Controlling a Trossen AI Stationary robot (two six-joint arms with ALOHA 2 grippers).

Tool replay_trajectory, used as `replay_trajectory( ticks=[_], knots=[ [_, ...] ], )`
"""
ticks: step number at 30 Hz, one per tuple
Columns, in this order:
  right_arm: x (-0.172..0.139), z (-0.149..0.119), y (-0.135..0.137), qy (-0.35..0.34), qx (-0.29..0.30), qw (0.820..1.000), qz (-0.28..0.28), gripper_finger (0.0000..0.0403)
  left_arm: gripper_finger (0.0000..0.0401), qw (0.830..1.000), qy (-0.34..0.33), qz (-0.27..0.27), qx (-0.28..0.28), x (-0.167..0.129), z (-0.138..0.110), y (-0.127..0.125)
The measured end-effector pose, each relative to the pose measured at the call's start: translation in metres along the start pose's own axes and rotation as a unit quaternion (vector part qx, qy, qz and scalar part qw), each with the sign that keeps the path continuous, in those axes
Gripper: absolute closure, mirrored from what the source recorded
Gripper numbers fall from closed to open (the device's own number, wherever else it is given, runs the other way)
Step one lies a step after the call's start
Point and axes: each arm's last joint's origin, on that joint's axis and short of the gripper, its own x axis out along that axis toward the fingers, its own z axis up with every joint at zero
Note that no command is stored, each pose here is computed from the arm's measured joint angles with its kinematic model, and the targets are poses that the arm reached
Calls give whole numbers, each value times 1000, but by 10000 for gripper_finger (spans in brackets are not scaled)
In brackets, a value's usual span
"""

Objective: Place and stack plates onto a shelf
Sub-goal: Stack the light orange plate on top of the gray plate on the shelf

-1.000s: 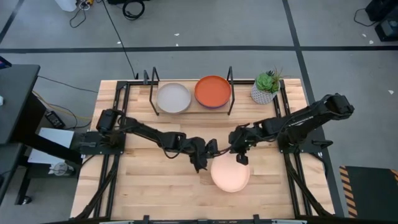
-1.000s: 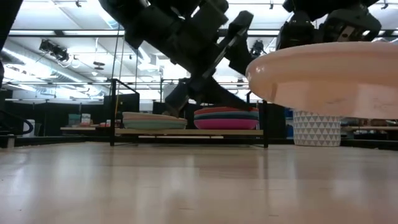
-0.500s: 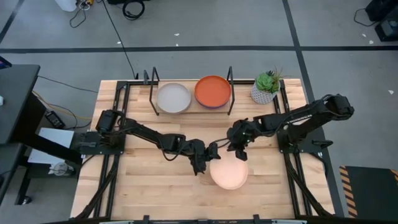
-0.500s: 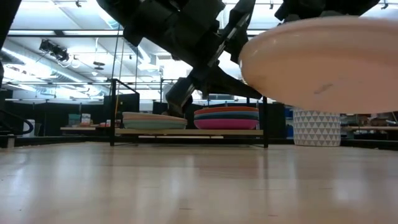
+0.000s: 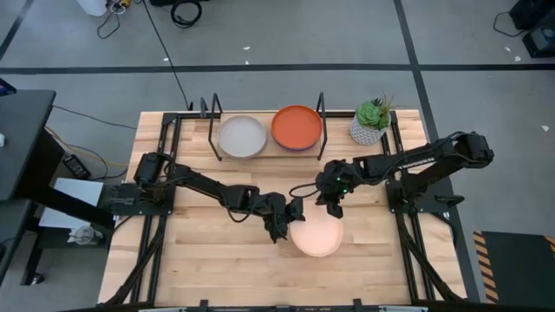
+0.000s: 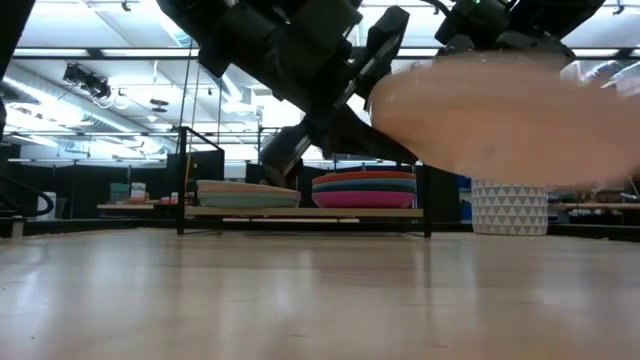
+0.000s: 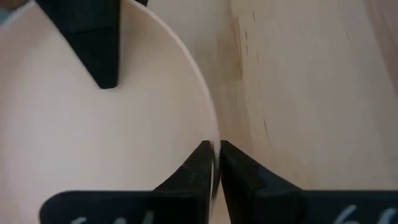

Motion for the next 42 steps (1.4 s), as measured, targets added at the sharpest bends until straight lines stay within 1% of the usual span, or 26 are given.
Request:
replay_trajectory(
  ticks=[6, 8, 11, 14, 18, 20, 22, 26, 28, 30, 33, 36, 38, 42],
  knots=[
    [0, 0, -1, -3, -5, 1000, -10, 355, 338, 1000, 2, -9, -2, -1, 1, -1],
    [-1, 0, -1, -3, -4, 1000, -10, 350, 346, 1000, 2, -12, -4, -2, 1, -1],
    [-7, 1, -1, -7, -2, 1000, -12, 340, 346, 1000, 6, -19, -7, -2, 0, -2],
    [-17, 2, -2, -19, 2, 1000, -16, 331, 334, 1000, 7, -21, -19, -2, 0, -3],
    [-38, 1, -2, -43, 23, 999, -23, 321, 333, 998, 21, -33, -40, -8, 0, -1],
    [-50, 0, 1, -59, 30, 997, -38, 320, 340, 997, 42, -36, -52, -18, 0, 4],
    [-61, -3, 6, -79, 25, 995, -59, 320, 345, 995, 63, -30, -77, -30, 0, 12],
    [-77, -8, 19, -123, 3, 987, -105, 321, 342, 981, 130, -19, -141, -58, -4, 25],
    [-81, -10, 26, -143, -8, 982, -122, 321, 336, 968, 183, -2, -172, -71, -8, 30],
    [-83, -13, 34, -151, -21, 979, -131, 321, 335, 949, 246, 22, -198, -82, -15, 34],
    [-81, -18, 43, -152, -40, 978, -140, 321, 341, 908, 344, 55, -234, -95, -31, 34],
    [-75, -21, 51, -146, -56, 976, -149, 321, 344, 864, 427, 79, -255, -102, -47, 31],
    [-70, -23, 54, -140, -66, 975, -159, 321, 343, 839, 467, 91, -265, -104, -58, 28],
    [-62, -25, 59, -132, -79, 973, -175, 321, 339, 794, 507, 113, -317, -106, -82, 25]
  ],
)
